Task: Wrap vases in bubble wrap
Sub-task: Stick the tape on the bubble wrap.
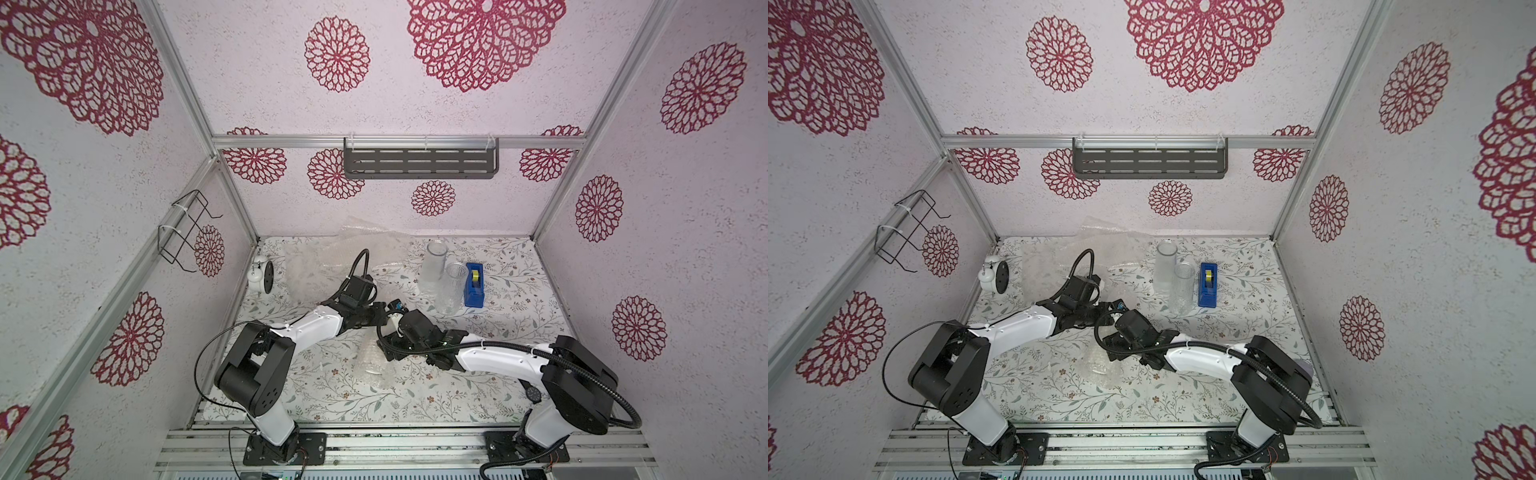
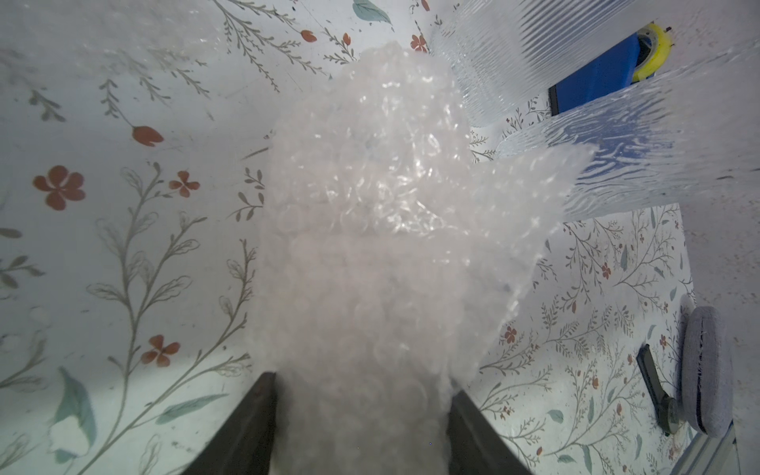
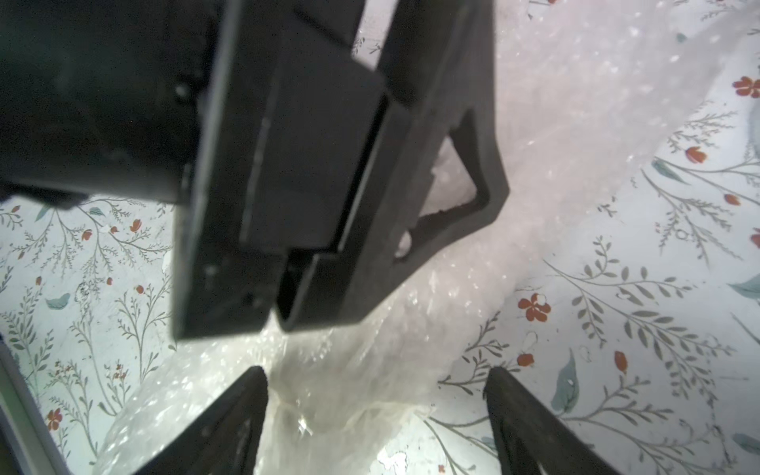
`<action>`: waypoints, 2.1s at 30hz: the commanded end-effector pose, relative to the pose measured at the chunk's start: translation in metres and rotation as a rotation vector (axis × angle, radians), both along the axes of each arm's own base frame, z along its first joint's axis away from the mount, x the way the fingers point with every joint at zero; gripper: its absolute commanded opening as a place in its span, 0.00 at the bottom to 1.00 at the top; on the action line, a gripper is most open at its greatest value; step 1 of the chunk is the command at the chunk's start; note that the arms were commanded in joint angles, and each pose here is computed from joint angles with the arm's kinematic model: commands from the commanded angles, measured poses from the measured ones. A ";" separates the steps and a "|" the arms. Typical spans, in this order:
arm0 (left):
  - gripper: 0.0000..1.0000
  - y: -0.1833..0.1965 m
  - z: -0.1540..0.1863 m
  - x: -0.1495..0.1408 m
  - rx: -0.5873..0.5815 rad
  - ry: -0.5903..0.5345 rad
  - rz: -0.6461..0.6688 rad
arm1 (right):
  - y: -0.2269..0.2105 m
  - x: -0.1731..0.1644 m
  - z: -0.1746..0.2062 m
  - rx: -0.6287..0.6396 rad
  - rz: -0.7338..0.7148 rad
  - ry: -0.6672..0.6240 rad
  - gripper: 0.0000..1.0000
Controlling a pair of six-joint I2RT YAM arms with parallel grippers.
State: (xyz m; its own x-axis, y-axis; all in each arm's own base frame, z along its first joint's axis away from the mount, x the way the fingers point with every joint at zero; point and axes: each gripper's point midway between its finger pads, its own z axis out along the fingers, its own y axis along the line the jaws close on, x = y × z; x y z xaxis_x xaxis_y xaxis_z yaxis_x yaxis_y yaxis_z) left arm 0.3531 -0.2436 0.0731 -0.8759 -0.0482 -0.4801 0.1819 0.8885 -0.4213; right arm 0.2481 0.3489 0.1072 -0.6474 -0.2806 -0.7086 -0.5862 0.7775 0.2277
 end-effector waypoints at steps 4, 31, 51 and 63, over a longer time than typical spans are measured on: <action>0.47 0.012 -0.021 -0.018 0.057 0.077 0.013 | -0.019 0.000 0.019 0.091 -0.068 0.002 0.79; 0.47 0.016 -0.020 -0.021 0.061 0.081 0.027 | -0.024 0.017 -0.039 -0.004 -0.140 0.049 0.48; 0.47 0.016 -0.017 -0.021 0.059 0.081 0.033 | -0.013 0.022 -0.043 0.012 -0.136 0.055 0.45; 0.62 0.017 0.006 -0.020 0.064 0.084 0.054 | -0.098 0.036 -0.012 0.029 -0.334 -0.041 0.58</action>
